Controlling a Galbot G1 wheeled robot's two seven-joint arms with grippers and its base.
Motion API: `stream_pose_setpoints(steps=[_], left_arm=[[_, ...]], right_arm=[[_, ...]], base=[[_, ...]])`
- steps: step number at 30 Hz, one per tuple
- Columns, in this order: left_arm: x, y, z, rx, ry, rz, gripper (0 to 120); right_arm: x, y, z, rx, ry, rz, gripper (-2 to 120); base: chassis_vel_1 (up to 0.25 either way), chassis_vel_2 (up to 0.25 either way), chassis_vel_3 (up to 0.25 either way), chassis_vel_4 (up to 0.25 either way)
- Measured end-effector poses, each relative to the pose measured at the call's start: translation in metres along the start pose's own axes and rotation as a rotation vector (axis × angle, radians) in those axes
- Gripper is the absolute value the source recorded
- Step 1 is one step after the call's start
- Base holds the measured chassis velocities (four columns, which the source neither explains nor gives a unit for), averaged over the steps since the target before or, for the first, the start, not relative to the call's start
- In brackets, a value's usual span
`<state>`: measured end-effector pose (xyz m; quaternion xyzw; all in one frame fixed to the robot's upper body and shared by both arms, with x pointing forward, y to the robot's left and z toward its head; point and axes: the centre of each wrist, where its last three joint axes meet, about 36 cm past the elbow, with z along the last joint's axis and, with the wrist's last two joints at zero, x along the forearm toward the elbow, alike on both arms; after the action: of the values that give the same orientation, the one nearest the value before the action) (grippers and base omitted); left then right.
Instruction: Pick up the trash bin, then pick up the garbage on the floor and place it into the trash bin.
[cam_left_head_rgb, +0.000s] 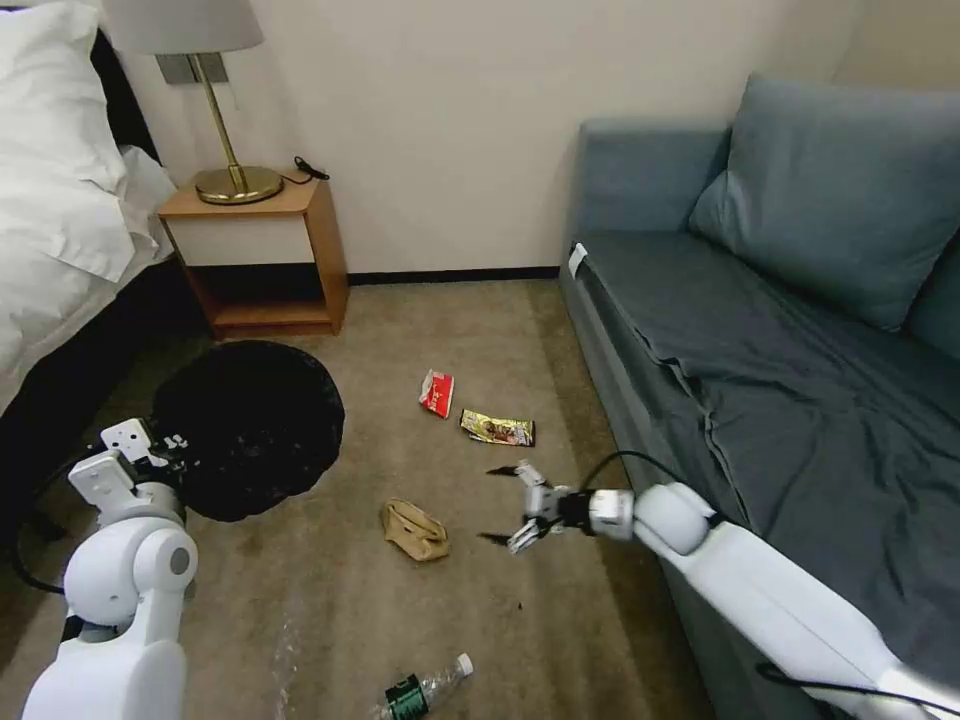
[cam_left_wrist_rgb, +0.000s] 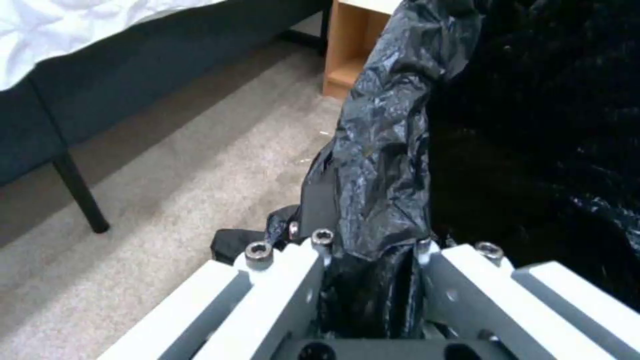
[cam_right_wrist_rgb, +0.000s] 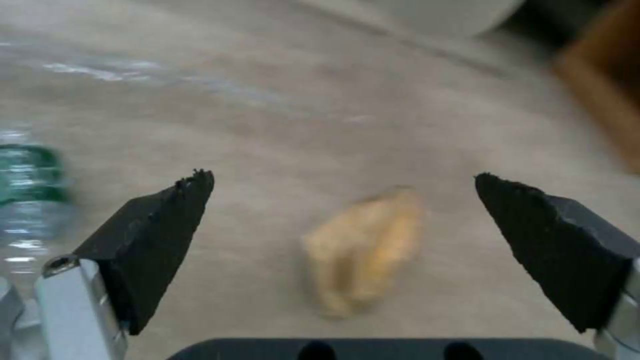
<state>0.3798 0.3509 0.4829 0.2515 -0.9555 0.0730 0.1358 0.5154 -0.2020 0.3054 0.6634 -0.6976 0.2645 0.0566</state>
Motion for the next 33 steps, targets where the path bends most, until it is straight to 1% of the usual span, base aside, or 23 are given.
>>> stream_pose_setpoints(steps=[1,3,4,5,7,8,10,11,13,14,16,17,19,25,33], left_arm=[[0.0,0.0,0.0,0.0,0.0,0.0,2],[0.002,0.001,0.0,-0.003,-0.002,-0.005,2],[0.002,0.001,0.0,-0.003,-0.004,-0.007,2],[0.002,0.001,0.0,-0.003,-0.004,-0.007,2],[0.002,0.002,-0.001,-0.004,-0.007,-0.008,2],[0.002,0.002,-0.001,-0.004,-0.007,-0.008,2],[0.002,0.001,-0.001,-0.004,-0.009,-0.009,2],[0.002,0.001,-0.001,-0.004,-0.009,-0.009,2],[0.002,0.0,-0.001,-0.003,-0.011,-0.01,2],[0.002,0.0,-0.001,-0.003,-0.011,-0.01,2],[0.003,-0.001,0.001,-0.004,-0.009,-0.012,2],[0.003,-0.001,0.001,-0.004,-0.009,-0.012,2],[0.003,-0.001,0.001,-0.005,-0.01,-0.013,2],[0.005,0.0,-0.001,-0.007,-0.017,-0.018,2],[0.01,-0.002,0.002,-0.003,-0.017,-0.02,2]], right_arm=[[0.0,0.0,0.0,0.0,0.0,0.0,100],[-0.027,0.007,0.005,-0.033,0.017,-0.101,100],[-0.037,0.009,0.006,-0.044,0.024,-0.134,100],[-0.037,0.009,0.006,-0.044,0.024,-0.134,100],[-0.059,0.015,0.008,-0.067,0.034,-0.203,100],[-0.059,0.015,0.008,-0.067,0.034,-0.203,100],[-0.077,0.015,0.003,-0.069,0.03,-0.236,100],[-0.077,0.015,0.003,-0.069,0.03,-0.236,100],[-0.104,0.019,-0.01,-0.078,0.007,-0.274,100],[-0.104,0.019,-0.01,-0.078,0.007,-0.274,100],[-0.117,0.028,-0.014,-0.097,0.0,-0.298,100],[-0.117,0.028,-0.014,-0.097,0.0,-0.298,100],[-0.124,0.043,-0.012,-0.123,0.003,-0.324,100],[-0.125,0.054,-0.009,-0.149,0.019,-0.355,100],[-0.139,0.067,-0.002,-0.148,0.036,-0.408,100]], base=[[0.0,0.0,0.0,0.0],[0.0,0.0,0.0,0.0],[0.0,0.0,0.0,0.0],[0.0,0.0,0.0,0.0],[0.0,0.0,0.0,0.0],[0.0,0.0,0.0,0.0],[0.0,0.0,0.0,0.0],[0.0,0.0,0.0,0.0],[0.0,0.0,0.0,0.0],[0.0,0.0,0.0,0.0],[0.0,0.0,0.0,0.0],[0.0,0.0,0.0,0.0],[0.0,0.0,0.0,0.0],[0.0,0.0,0.0,0.0],[0.0,0.0,0.0,0.0]])
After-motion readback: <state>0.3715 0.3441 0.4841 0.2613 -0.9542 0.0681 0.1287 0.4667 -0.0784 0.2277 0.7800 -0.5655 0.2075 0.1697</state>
